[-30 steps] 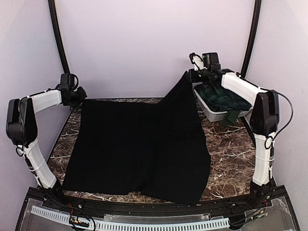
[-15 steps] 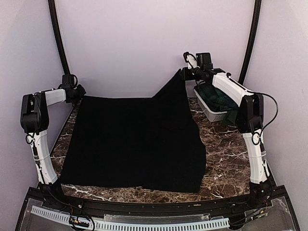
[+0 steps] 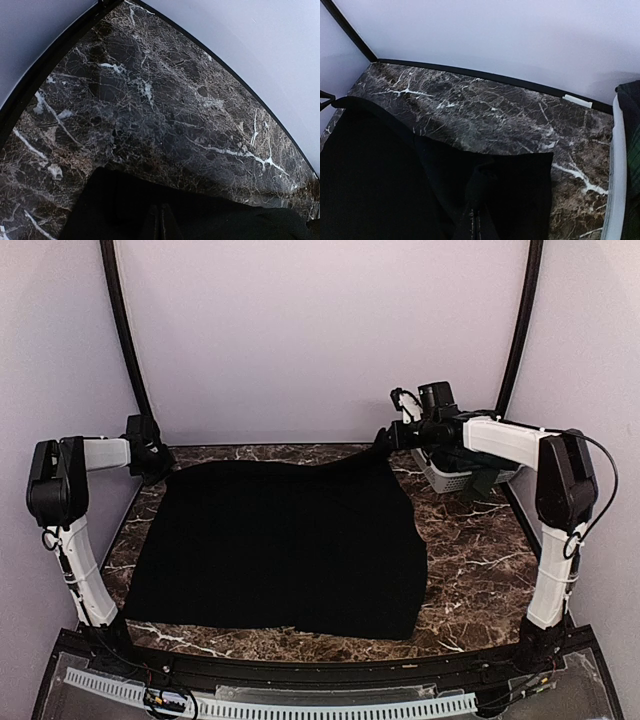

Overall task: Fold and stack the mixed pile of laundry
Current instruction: Fold the flattened T-shirt at the center of the board.

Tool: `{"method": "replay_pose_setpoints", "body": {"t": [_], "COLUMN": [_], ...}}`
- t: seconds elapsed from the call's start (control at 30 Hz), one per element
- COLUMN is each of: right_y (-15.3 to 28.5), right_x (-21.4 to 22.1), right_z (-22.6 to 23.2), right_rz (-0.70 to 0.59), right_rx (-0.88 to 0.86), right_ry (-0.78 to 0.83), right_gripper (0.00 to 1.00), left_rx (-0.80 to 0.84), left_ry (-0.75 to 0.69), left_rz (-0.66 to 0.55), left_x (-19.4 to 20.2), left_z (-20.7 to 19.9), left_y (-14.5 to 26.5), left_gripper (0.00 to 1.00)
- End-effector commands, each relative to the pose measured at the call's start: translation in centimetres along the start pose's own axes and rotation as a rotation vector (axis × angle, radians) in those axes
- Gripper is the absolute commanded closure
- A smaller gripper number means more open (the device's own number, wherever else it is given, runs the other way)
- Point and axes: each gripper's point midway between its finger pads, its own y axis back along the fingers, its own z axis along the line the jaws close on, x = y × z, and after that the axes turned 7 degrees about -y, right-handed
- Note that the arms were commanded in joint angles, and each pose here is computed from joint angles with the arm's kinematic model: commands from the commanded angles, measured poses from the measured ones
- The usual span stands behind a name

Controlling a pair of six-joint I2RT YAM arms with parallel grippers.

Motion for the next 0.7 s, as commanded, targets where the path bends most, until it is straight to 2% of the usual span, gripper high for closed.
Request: {"method": "replay_pose_setpoints", "body": {"t": [0.0,0.33,0.67], "right_y": [2.4,7.3,7.7], "right_x": [0.5,7.3,14.8], "right_z": [3.9,7.1,7.3], "right_rz": [-0.04,0.022,0.156], "right_rx": [-0.053,-0.021,0.007], "right_ry": [-0.001,-0.072,-0.121], "right_gripper": [1.0,1.0,1.0], "left_rx": [-0.02,-0.171,-0.251], "left_ry": [-0.011,-0.033,-0.064], "left_rz": [-0.017,-0.019,0.056], "left_x": [0.2,3.4,6.5], "left_z": [0.6,4.4,6.8], "left_y": [3.5,7.9,6.6], "left_gripper": [1.0,1.0,1.0]}}
